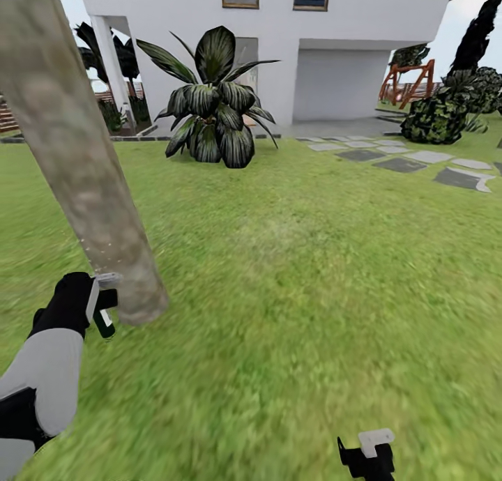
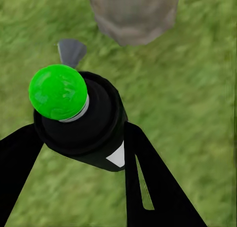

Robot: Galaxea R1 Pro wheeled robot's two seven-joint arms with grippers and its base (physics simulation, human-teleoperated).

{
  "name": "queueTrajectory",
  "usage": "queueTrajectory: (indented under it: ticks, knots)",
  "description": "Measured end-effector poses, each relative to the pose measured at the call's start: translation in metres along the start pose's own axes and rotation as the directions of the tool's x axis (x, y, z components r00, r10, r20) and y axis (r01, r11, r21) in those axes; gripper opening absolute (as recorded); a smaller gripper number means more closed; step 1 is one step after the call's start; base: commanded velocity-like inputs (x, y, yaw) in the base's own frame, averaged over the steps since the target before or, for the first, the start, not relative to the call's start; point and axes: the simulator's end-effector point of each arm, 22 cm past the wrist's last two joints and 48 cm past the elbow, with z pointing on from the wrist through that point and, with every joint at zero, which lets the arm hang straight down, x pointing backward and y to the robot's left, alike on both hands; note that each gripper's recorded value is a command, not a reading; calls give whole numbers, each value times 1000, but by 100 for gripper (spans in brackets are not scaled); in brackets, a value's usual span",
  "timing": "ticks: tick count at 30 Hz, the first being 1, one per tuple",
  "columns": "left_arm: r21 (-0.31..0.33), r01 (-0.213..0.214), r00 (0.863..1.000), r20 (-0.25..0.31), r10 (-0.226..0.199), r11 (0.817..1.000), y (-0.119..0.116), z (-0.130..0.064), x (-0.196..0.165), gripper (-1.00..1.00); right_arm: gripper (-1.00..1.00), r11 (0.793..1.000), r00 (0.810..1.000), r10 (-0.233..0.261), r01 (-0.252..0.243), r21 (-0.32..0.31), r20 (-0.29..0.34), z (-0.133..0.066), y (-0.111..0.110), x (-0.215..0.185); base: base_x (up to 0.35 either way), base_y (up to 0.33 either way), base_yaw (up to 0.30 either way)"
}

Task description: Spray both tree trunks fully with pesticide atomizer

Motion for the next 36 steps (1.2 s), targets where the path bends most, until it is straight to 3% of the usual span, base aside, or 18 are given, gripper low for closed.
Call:
queueTrajectory:
  ticks: [3, 11, 16, 23, 36]
  knots:
    - [-10, 10, 1000, -16, -10, 1000, 9, -6, -9, -100, 100, 1000, 1000, 0, 0, 0, 0, 0, 0, 0, 27, -17, 276]
    - [-1, 37, 999, 22, -37, 999, 13, -27, -50, -100, 100, 1000, 1000, 0, 0, 0, 0, 0, 0, 0, 2, -72, 138]
    - [-12, -13, 999, 37, 14, 1000, 5, -30, -55, -100, 100, 1000, 1000, -1, 1, 1, -1, 0, -1, 0, 0, -266, 2]
    - [-14, -13, 999, 39, 14, 1000, 6, -31, -57, -100, 100, 1000, 1000, -1, 1, 1, 0, 0, -1, 0, 30, -268, 0]
    - [-15, -15, 999, 36, 15, 1000, 6, -30, -55, -100, 100, 1000, 1000, -1, 1, 1, 0, 0, -1, 0, 214, -196, 0]
